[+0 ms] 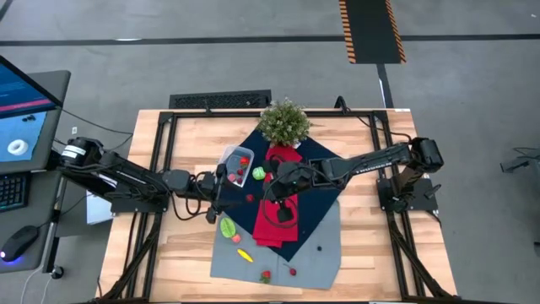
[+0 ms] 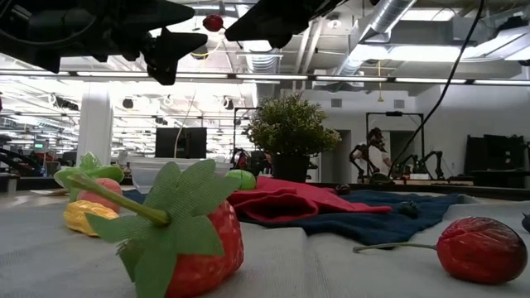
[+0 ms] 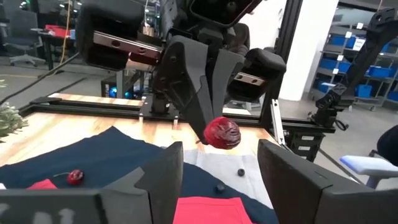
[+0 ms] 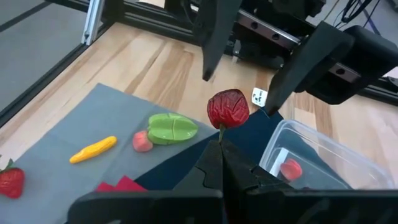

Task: Pick and placing Produce into tupperware
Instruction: Put the top right red cherry into the transparent bin

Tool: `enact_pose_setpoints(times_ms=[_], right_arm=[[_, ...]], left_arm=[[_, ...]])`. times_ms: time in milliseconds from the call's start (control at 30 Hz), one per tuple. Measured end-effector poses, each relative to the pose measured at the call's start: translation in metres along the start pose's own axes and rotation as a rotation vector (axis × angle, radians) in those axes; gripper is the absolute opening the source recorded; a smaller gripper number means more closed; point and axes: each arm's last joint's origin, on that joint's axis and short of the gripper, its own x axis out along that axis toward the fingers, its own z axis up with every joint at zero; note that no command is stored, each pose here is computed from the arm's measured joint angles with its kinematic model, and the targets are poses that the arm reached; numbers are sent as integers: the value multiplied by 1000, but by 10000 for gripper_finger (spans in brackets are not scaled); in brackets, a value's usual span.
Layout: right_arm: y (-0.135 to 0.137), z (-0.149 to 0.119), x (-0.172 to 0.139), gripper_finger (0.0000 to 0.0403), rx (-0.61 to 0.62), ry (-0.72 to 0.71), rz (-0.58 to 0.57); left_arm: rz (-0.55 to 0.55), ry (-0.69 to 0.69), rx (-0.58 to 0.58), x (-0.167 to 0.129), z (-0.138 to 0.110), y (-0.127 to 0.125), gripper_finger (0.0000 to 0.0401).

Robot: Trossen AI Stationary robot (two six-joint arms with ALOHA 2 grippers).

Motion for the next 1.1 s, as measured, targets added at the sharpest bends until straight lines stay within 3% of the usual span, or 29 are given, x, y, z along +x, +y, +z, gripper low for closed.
enact_pose_setpoints(times_ms=[900,1100], right_arm=[[-7,3,-1,12,13,-54,8],[-7,4,-1,12,11,-67,19]], left_arm=[[11,-58,-1,0,5,0,194],[22,-68,0,11,5,0,194]])
